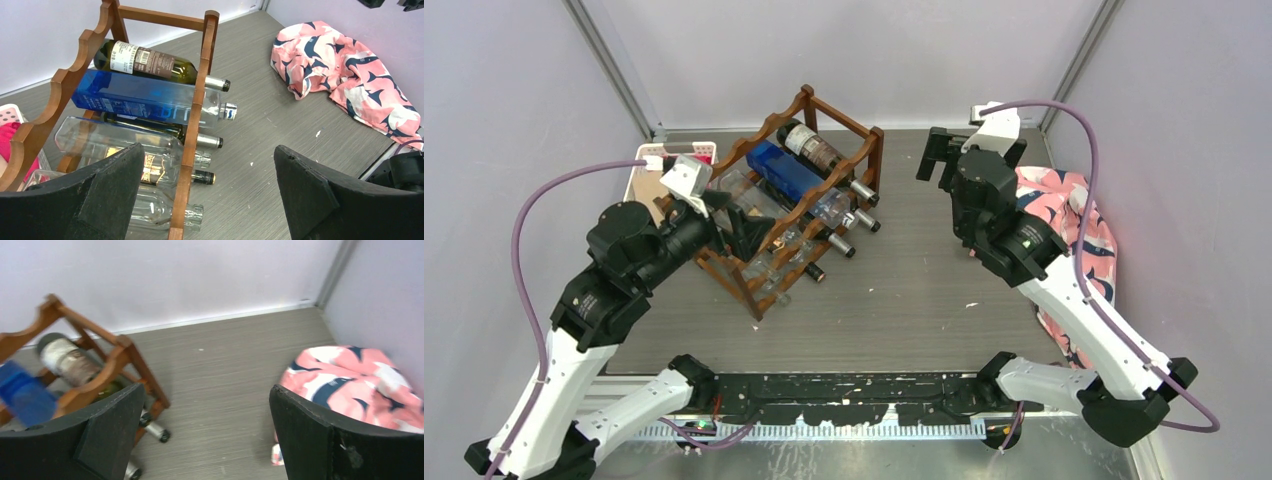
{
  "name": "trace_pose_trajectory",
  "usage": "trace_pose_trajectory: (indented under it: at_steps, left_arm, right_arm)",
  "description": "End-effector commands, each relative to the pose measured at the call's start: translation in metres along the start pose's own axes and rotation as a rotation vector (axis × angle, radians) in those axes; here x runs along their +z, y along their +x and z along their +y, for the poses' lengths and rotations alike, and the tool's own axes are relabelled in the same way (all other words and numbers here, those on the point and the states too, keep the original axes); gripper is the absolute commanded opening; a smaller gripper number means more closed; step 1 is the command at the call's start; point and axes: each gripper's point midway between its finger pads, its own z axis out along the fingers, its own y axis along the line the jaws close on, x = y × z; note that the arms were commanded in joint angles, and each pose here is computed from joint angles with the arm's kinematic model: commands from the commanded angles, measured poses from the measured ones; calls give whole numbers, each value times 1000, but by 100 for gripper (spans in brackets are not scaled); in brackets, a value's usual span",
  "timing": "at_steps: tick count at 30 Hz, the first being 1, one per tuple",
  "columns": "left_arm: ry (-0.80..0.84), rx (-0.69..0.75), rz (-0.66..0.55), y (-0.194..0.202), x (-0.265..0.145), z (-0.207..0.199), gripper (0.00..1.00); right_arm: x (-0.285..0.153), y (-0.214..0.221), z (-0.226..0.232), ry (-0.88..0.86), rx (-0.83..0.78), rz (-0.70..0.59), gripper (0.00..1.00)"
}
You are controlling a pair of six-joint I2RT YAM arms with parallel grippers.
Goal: Put the wine bottle on the wine rack
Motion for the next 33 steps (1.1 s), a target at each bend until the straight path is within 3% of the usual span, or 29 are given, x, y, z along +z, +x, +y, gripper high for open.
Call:
trace_pose_trajectory:
  at_steps: [1, 20, 33]
  left_arm:
    - [-15, -1, -32, -8, 3, 3, 100]
    - [3, -17, -21, -9, 32, 2, 100]
    - [27, -39, -30, -10, 25, -3, 100]
  right_arm:
    - [6, -7, -34, 233, -10, -72, 100]
    - [9, 4, -32, 176, 35, -37, 100]
    - [-2, -7, -31, 104, 86, -85, 100]
